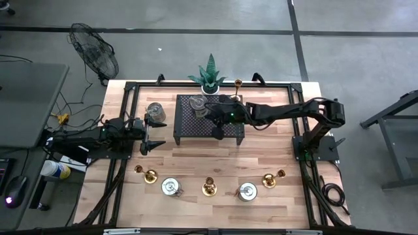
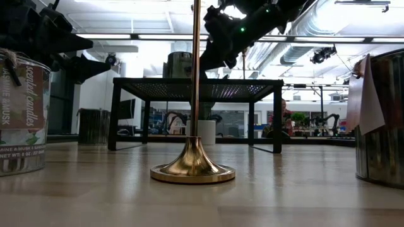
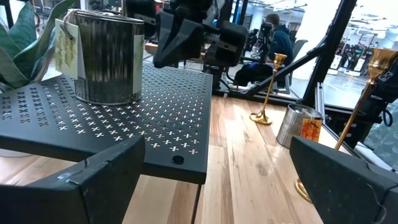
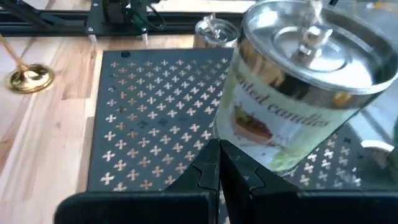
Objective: Pick & Place candle stick holders
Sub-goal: Put the silver scented candle on the shelf
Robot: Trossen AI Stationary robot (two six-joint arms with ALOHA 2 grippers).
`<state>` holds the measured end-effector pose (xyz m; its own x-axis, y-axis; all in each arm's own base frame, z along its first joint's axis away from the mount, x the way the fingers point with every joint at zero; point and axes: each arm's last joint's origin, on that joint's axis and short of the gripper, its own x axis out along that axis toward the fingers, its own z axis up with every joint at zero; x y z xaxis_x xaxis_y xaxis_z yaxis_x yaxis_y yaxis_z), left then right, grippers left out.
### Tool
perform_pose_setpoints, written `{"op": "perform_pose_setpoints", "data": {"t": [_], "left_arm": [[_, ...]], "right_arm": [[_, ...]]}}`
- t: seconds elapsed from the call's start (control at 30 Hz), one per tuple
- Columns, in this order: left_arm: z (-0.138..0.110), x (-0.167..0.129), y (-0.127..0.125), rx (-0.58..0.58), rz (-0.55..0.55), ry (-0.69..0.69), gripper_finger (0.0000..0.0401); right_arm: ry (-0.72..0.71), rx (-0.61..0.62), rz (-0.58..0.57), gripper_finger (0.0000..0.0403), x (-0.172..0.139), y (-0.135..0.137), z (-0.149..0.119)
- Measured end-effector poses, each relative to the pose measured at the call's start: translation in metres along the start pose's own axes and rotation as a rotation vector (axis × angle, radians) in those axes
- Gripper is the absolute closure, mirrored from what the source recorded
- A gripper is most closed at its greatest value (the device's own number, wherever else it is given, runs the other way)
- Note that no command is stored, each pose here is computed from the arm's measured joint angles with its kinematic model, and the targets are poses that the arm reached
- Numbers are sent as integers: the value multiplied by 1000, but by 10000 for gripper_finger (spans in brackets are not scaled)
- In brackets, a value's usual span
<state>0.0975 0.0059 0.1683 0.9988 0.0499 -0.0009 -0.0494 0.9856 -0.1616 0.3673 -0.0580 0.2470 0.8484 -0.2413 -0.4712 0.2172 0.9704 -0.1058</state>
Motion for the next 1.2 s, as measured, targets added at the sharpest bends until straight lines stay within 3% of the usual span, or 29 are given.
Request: {"op": "perform_pose_setpoints", "data": {"t": [0.4,0.7,1.0,1.2], "left_arm": [[0,0,0,0,0,0,9],[0,0,0,0,0,0,9],[0,0,0,0,0,0,9],[0,0,0,0,0,0,9]], "right_arm": [[-58,-20,-46,403,21,2,-5],[-93,-12,-35,403,41,-1,12],[-66,-12,36,403,34,12,24],[30,47,-2,403,22,16,18]]}}
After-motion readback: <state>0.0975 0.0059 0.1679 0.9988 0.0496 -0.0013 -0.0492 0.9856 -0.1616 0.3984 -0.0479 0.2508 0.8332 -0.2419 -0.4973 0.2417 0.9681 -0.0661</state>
